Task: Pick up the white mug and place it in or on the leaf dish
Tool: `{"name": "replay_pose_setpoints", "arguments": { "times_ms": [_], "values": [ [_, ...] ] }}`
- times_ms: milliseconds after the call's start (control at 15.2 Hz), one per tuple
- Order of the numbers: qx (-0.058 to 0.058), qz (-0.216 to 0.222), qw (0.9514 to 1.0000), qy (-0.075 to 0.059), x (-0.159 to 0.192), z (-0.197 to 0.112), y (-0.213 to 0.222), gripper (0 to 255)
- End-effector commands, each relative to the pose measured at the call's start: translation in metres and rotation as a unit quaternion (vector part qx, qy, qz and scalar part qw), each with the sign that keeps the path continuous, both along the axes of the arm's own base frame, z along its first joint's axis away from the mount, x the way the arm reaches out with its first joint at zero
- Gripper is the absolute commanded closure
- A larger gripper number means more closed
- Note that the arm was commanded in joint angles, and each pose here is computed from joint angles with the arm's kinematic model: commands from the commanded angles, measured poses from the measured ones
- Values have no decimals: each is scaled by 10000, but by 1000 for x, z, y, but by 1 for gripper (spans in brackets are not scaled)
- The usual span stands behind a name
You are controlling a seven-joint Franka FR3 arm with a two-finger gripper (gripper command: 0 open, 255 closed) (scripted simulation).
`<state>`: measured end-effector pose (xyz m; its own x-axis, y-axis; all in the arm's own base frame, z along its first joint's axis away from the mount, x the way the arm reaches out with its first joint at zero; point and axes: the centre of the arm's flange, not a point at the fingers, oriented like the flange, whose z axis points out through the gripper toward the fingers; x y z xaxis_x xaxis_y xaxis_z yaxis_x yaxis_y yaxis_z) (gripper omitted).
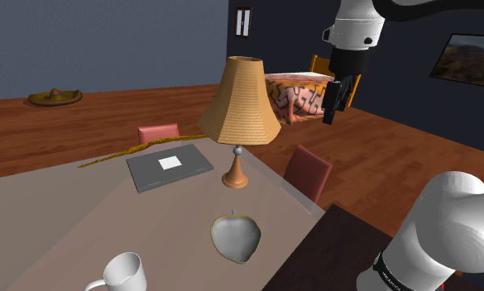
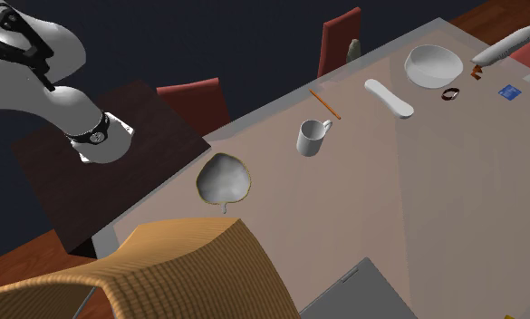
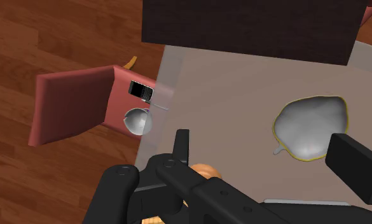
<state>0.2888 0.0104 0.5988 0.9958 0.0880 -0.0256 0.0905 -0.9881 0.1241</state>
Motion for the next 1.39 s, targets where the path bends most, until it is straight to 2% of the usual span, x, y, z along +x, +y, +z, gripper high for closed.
{"name": "replay_pose_setpoints", "arguments": {
  "times_ms": [0,1320],
  "values": [
    [0,0,10000,0,0,0,0,0],
    [357,-37,9986,-399,68,-158,184,0]
  ]
}}
